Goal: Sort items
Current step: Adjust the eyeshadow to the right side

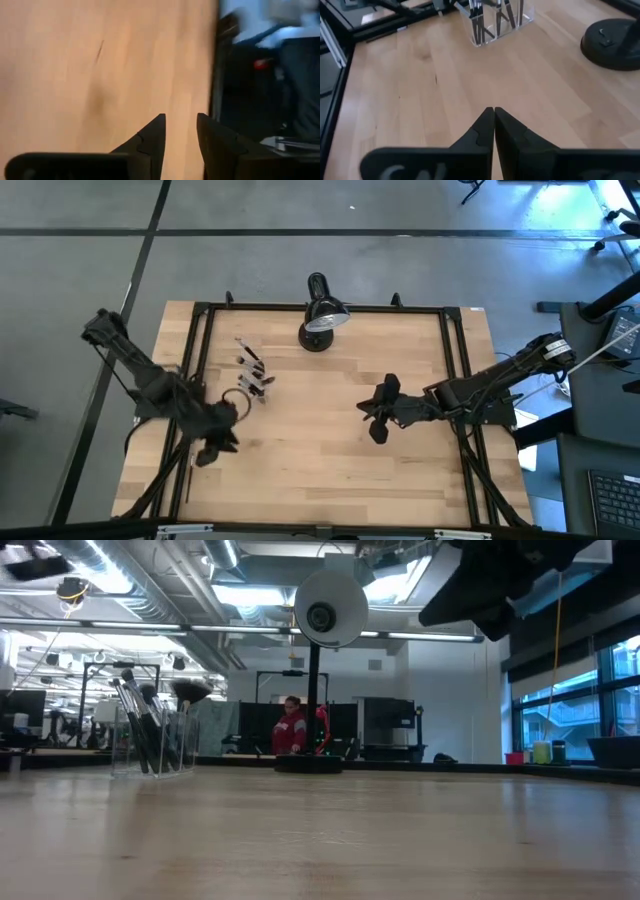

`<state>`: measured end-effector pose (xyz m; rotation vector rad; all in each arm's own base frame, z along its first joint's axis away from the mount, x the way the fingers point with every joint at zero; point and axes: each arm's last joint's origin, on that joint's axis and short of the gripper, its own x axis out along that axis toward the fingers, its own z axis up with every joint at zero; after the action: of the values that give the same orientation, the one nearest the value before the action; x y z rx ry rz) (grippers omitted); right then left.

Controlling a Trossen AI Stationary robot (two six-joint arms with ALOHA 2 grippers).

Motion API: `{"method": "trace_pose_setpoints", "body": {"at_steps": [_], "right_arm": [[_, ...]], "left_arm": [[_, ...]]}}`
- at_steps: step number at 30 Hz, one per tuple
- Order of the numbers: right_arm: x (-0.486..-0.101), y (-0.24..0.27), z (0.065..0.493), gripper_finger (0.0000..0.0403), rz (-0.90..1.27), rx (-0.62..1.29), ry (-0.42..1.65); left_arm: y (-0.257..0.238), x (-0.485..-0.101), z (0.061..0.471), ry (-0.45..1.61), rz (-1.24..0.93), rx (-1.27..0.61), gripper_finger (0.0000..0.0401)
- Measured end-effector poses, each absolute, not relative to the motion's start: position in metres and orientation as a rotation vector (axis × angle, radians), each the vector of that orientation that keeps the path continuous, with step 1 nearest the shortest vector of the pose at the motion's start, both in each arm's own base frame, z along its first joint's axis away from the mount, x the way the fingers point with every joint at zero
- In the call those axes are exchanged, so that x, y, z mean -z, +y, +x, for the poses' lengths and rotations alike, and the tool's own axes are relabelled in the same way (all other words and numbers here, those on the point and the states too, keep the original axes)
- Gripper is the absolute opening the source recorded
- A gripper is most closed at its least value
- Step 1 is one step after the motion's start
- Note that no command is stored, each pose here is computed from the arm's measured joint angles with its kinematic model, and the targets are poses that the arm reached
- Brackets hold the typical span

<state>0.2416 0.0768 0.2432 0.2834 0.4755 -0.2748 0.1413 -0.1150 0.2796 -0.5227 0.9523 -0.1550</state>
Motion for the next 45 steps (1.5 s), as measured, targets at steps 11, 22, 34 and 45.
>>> {"method": "trace_pose_setpoints", "body": {"at_steps": [11, 22, 34, 45], "right_arm": [[-0.251, 0.047, 0.257, 0.0014, 0.188, 0.34, 0.381], [-0.209, 0.024, 0.278, 0.0014, 0.075, 0.382, 0.585], [-0.22, 0.026, 0.292, 0.0014, 0.081, 0.281, 0.422], [-0.22, 0.026, 0.292, 0.0014, 0.09, 0.255, 0.43]], "left_arm": [[-0.146, -0.23, 0.134, 1.468, -1.005, -0.488, 0.0105], [-0.165, -0.192, 0.147, 1.607, -1.12, -0.899, 0.0118], [-0.181, -0.164, 0.146, 1.708, -1.01, -1.037, 0.0169], [-0.191, -0.141, 0.145, 1.87, -0.899, -1.054, 0.0167]]}}
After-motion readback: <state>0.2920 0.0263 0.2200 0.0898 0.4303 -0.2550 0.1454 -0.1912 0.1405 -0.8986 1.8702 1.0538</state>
